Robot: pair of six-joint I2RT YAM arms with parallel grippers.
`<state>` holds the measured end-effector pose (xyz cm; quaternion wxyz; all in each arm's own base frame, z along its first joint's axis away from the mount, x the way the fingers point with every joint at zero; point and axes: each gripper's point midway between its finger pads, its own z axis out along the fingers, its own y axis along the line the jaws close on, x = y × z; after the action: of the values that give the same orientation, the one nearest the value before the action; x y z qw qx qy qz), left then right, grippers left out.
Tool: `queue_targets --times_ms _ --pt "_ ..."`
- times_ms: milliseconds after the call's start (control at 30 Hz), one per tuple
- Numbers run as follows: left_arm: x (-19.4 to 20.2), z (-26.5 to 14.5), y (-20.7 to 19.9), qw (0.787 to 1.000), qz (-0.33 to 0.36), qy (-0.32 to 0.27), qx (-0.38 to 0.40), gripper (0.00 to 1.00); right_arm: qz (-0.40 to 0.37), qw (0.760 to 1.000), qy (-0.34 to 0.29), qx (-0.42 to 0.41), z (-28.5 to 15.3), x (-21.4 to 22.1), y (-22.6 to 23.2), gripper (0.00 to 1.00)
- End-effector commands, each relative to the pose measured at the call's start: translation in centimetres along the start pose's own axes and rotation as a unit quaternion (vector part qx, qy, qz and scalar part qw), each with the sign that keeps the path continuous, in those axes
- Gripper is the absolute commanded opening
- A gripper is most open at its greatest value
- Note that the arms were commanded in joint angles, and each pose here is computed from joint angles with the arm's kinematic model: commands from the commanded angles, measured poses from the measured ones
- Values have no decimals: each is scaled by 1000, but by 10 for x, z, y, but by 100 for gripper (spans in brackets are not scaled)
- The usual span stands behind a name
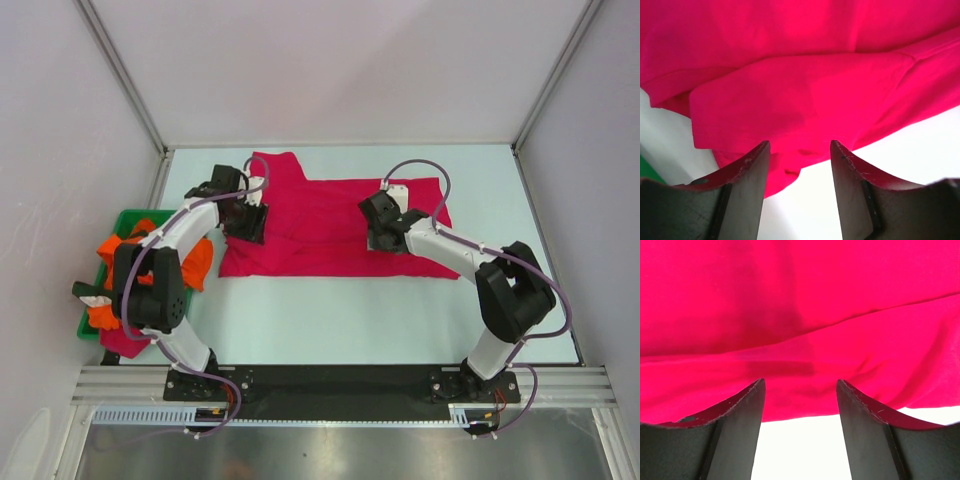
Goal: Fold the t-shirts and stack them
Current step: Fold the flattened tshirt in 1/3 of the way
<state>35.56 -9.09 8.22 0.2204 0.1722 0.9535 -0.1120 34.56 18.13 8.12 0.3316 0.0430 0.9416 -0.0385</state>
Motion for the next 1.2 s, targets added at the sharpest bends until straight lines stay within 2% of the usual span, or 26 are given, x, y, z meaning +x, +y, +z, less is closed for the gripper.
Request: queue_targets --times_ms 0,133,167,300,500,833,933,1067,1167 --pt "-18 -10 6 1000 -11 -22 -13 57 10 999 -28 -13 -7 -21 11 64" --pt "-10 -23 27 996 -28 -45 -77 62 1 999 -44 -12 -14 -25 10 65" --pt "-10 -24 44 991 -41 -52 -113 62 2 999 -46 -13 -14 -25 10 65" --pt "-1 -9 72 983 -104 -21 -148 58 -2 999 -46 -13 -13 -24 9 65" --pt "3 10 64 986 -117 3 -118 56 -15 999 -48 -1 -11 -22 2 65" --pt "8 31 70 986 -117 31 -117 54 -16 999 -45 0 -9 -19 1 65" --pt "8 32 70 986 -118 30 -114 47 -16 999 -44 1 -8 -17 0 65" --pt "3 24 67 987 -116 15 -112 31 -13 999 -38 -1 -7 -12 0 64" --pt "0 17 65 987 -115 2 -111 25 -9 999 -34 -5 -6 -6 1 64"
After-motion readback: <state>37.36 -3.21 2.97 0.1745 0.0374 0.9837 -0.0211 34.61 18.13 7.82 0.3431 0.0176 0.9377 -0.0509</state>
